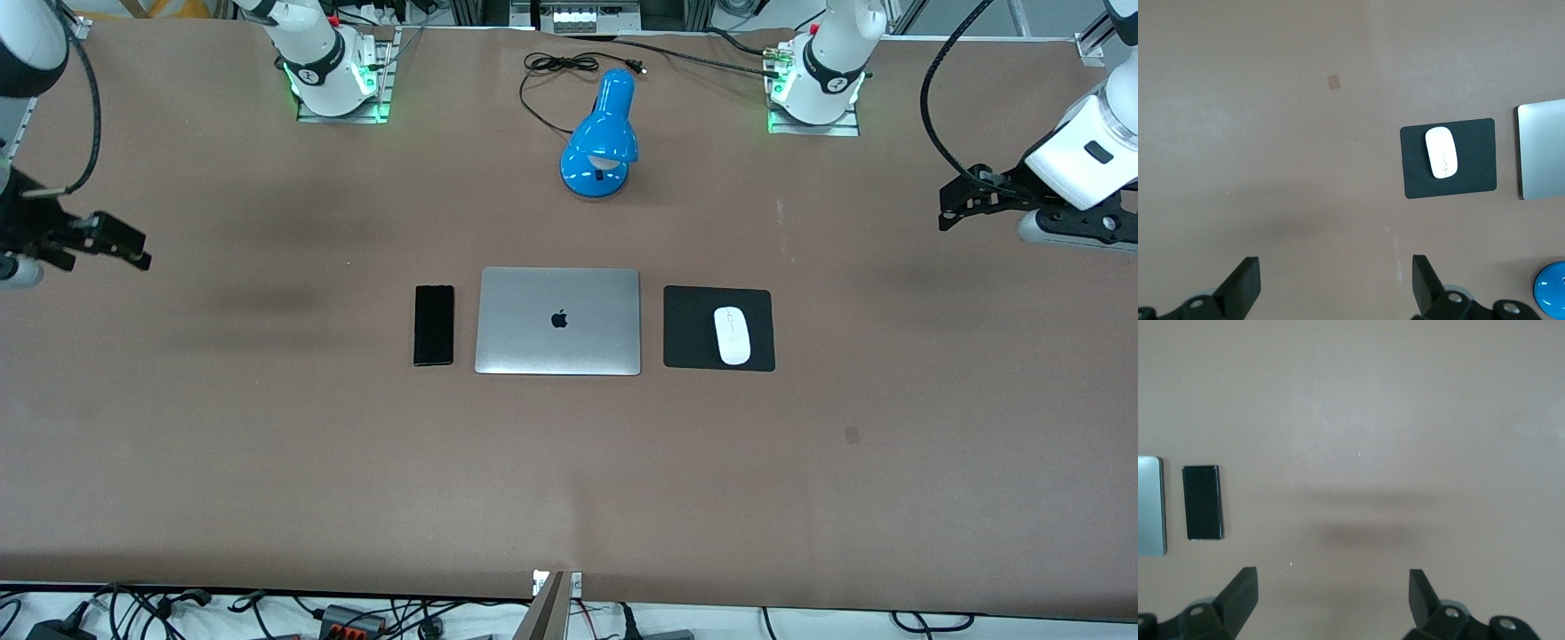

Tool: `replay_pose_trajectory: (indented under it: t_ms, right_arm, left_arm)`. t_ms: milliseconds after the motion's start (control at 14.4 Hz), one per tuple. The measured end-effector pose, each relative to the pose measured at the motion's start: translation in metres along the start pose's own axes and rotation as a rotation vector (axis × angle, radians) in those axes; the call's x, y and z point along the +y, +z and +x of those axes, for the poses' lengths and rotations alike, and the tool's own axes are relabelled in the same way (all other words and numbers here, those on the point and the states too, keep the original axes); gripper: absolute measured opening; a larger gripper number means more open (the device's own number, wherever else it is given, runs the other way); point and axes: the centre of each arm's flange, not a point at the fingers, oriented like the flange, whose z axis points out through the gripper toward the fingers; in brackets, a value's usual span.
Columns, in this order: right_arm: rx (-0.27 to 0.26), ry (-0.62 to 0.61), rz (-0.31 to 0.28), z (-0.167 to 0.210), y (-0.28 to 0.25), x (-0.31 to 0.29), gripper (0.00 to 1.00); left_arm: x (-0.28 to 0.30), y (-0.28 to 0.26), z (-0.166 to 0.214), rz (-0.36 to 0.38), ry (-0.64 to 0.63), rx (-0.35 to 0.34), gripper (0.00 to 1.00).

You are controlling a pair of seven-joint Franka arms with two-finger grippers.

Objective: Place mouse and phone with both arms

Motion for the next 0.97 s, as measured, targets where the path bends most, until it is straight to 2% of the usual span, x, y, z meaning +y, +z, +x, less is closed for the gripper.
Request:
replay_pose_trajectory:
  t_ms: [277,971]
  right_arm:
    - [0.003,-0.003,0.002,-0.015,-0.005,-0.002,1.00]
    - [0.002,-0.003,0.002,-0.015,-0.005,-0.004,1.00]
  left_arm:
    - [0.000,0.001,0.001,0.000,0.000,-0.002,1.00]
    - [0.010,-0.003,0.006,-0.008,0.018,0.008,1.00]
